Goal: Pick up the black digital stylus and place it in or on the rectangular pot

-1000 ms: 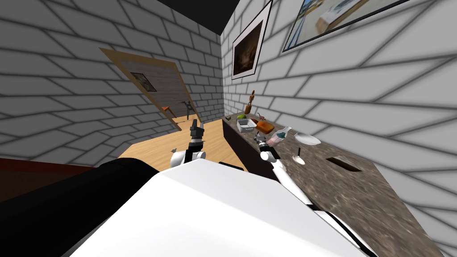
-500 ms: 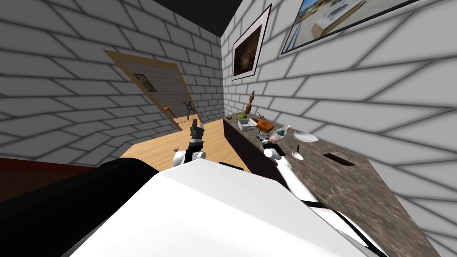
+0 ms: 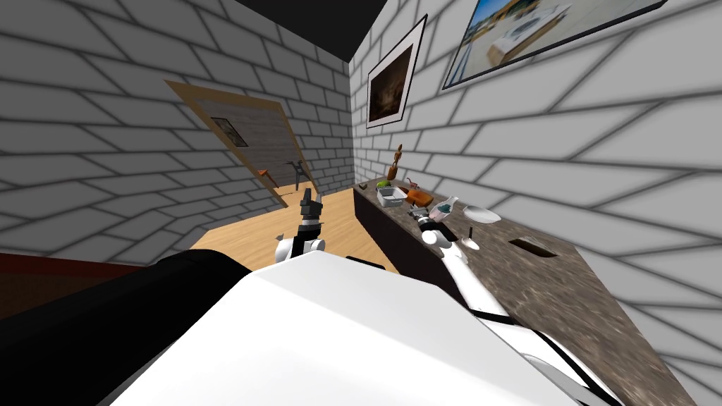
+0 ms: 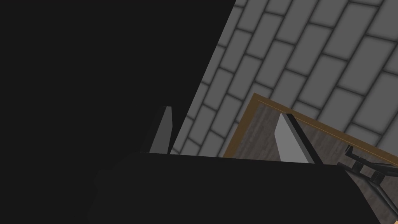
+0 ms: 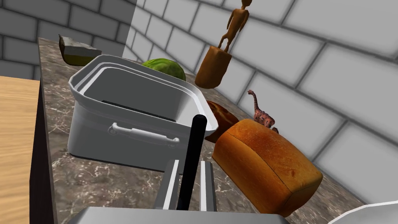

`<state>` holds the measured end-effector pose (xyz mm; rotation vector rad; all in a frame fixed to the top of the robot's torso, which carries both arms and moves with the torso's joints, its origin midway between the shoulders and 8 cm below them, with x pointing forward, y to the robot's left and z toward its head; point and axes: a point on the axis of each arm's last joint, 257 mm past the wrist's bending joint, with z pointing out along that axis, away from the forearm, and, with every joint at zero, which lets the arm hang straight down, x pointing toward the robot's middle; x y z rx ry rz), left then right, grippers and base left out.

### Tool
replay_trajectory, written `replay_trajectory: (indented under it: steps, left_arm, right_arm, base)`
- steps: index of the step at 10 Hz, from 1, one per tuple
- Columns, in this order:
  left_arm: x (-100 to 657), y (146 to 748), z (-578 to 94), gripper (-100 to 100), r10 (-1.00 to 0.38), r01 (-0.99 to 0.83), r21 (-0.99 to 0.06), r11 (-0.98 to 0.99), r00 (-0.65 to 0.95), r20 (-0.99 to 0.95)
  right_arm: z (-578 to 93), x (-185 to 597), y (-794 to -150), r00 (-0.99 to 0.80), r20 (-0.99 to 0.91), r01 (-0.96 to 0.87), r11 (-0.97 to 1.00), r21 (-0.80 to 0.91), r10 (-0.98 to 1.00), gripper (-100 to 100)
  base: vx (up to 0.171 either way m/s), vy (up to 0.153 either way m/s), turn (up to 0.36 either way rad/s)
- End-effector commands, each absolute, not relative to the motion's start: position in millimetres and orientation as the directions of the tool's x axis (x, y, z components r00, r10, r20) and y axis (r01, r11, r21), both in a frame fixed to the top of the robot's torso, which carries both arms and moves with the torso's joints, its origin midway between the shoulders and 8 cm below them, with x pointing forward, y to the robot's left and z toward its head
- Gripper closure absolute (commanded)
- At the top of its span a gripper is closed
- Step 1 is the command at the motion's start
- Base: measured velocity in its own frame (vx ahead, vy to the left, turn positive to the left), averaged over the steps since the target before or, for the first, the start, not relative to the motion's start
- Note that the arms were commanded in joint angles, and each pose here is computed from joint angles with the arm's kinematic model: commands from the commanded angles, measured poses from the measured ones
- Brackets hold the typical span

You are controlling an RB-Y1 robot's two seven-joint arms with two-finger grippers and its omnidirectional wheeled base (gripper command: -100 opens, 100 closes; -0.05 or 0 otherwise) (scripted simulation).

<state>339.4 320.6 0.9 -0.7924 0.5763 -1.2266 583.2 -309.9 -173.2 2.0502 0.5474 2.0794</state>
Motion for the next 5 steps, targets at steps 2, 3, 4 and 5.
replay_trajectory:
  steps: [2,3,4,5]
  left_arm:
    - [339,321,1,0,-0.966,0.596,-0.791,0.136,0.255,0.027]
    - [339,321,1,0,-0.966,0.596,-0.791,0.136,0.256,0.027]
    - [339,321,1,0,-0.966,0.596,-0.791,0.136,0.256,0.027]
    - [339,321,1,0,-0.966,0.596,-0.791,0.136,0.256,0.027]
  right_arm:
    - [-158,594,-314,-0.031,0.936,0.145,-0.925,0.35,0.35,100]
    - [-154,596,-314,-0.029,0.942,0.149,-0.93,0.336,0.335,100]
    - [-146,601,-313,-0.025,0.954,0.159,-0.941,0.299,0.299,100]
    - [-141,603,-312,-0.023,0.961,0.166,-0.946,0.277,0.277,100]
  base:
    - [0.051,0.075,-0.041]
    - [0.11,0.101,-0.044]
    - [0.165,0.116,-0.059]
    - [0.208,0.121,-0.061]
